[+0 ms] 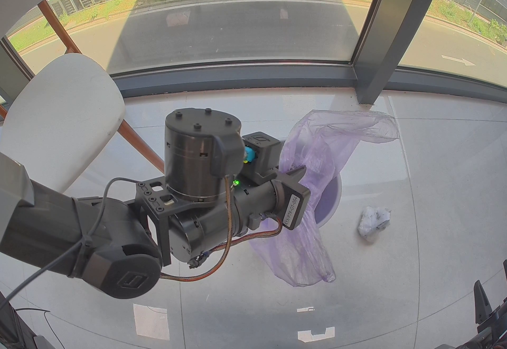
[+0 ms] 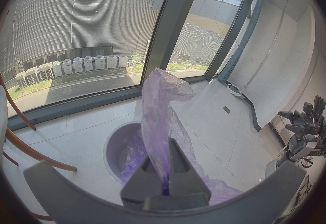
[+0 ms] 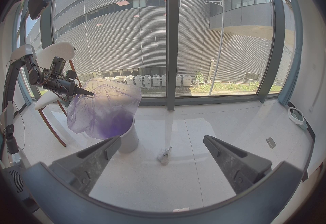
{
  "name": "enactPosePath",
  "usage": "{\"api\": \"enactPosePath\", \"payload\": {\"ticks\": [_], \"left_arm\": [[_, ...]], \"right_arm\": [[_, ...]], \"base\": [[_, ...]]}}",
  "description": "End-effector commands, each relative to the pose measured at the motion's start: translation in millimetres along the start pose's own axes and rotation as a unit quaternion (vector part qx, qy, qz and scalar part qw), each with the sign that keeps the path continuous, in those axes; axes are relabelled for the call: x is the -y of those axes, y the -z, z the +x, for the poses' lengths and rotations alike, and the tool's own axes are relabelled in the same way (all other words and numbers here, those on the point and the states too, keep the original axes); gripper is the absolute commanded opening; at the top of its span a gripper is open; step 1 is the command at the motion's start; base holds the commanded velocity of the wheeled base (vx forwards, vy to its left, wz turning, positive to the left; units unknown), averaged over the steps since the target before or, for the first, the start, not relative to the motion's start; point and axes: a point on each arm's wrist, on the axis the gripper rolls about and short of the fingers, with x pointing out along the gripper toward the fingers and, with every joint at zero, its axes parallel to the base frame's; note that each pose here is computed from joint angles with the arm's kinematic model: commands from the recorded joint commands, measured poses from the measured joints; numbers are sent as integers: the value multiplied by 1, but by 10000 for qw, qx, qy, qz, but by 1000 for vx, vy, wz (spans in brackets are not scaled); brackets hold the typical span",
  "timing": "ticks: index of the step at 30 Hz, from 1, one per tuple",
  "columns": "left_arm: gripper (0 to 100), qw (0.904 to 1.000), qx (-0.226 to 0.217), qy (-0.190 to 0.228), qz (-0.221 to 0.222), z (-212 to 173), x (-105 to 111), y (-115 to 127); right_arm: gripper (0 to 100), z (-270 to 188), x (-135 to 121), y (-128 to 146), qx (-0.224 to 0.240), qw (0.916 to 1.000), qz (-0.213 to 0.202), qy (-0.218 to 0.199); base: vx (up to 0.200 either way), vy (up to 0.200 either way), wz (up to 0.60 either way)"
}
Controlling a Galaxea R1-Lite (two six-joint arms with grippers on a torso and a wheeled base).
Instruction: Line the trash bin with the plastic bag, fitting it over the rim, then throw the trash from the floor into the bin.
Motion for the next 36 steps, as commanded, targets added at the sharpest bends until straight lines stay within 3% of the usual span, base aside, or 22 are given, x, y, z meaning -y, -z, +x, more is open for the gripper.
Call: {"api": "enactPosePath", "payload": {"ticks": [1, 10, 12, 17, 21, 25, 31, 36], "left_arm": [[0, 10000, 25, 4, -15, -3, 0, -2], [0, 9998, 165, -69, -84, -14, -8, -6], [0, 9995, 311, -67, -88, -13, -7, -9], [0, 9933, 1143, -27, -182, -21, -5, -11], [0, 9948, 900, 328, -334, -32, -3, 9], [0, 9962, 646, 430, -404, -41, -3, 22], [0, 9950, 539, 660, -528, -42, 1, 27], [0, 9828, 700, 1074, -1328, -42, 23, 12]], "right_arm": [[100, 0, 0, 5, -4, 10000, 0, -1], [100, 0, 0, 5, -4, 10000, 8, 7], [100, 0, 0, 5, -4, 10000, 15, -1], [100, 0, 0, 5, -27, 10000, 31, -1], [100, 0, 0, 6, -34, 10000, 8, -1], [100, 0, 0, 5, -50, 10000, -38, -1], [100, 0, 0, 5, -27, 10000, -38, 30], [100, 0, 0, 5, -19, 10000, -38, 30]], "base": [[200, 0, 0], [200, 0, 0], [100, 0, 0], [0, 0, 0], [0, 0, 0], [0, 0, 0], [0, 0, 0], [0, 0, 0]]}}
